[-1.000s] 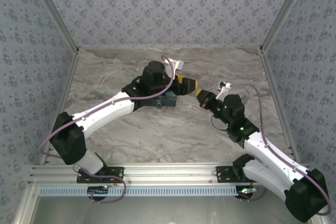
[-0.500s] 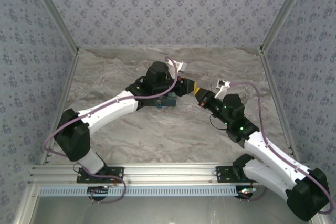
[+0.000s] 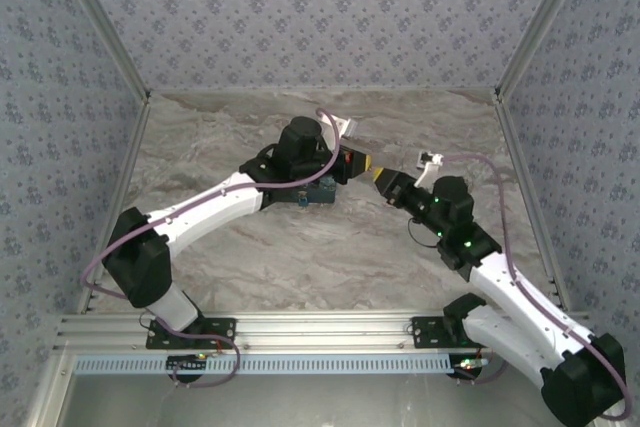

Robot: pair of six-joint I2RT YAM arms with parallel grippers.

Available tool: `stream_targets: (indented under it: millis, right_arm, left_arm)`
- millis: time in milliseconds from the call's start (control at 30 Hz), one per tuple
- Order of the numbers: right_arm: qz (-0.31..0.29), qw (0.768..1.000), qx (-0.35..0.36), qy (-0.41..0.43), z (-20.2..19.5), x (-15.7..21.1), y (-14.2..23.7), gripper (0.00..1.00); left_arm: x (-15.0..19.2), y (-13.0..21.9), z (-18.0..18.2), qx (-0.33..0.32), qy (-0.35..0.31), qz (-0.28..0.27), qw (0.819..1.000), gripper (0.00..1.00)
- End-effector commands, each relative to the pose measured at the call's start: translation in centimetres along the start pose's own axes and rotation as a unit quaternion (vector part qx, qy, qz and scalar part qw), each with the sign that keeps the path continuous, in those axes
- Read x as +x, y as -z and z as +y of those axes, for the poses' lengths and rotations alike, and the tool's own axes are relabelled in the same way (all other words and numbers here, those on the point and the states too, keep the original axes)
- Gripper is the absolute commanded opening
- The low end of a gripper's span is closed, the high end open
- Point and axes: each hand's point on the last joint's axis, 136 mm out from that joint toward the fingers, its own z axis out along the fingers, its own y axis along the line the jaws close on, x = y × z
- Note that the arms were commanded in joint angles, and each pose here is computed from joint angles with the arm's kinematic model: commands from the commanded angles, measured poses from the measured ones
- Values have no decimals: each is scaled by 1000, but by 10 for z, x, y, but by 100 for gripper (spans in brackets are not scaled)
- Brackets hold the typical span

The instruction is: Unlock the padlock with the key

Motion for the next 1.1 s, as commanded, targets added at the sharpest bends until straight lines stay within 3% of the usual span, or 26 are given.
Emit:
stream_targets:
  millis: [0,200,500,1067]
  right_arm:
    - [22,998,-58,29,9,1,14,41]
    - [-1,986,-160,45,22,-19,26,52]
    - [29,961,-248,118,66,-10,15,53]
    - [33,963,-242,113,65,-10,-3,31]
  left_arm:
    - [-32,25,-18,16,-42,-33,998,0]
    - [-34,34,-36,56,-80,-4,995,0]
    - [-34,38,-57,113,-81,8,990,0]
    - [-31,37,-55,110,-77,10,991,0]
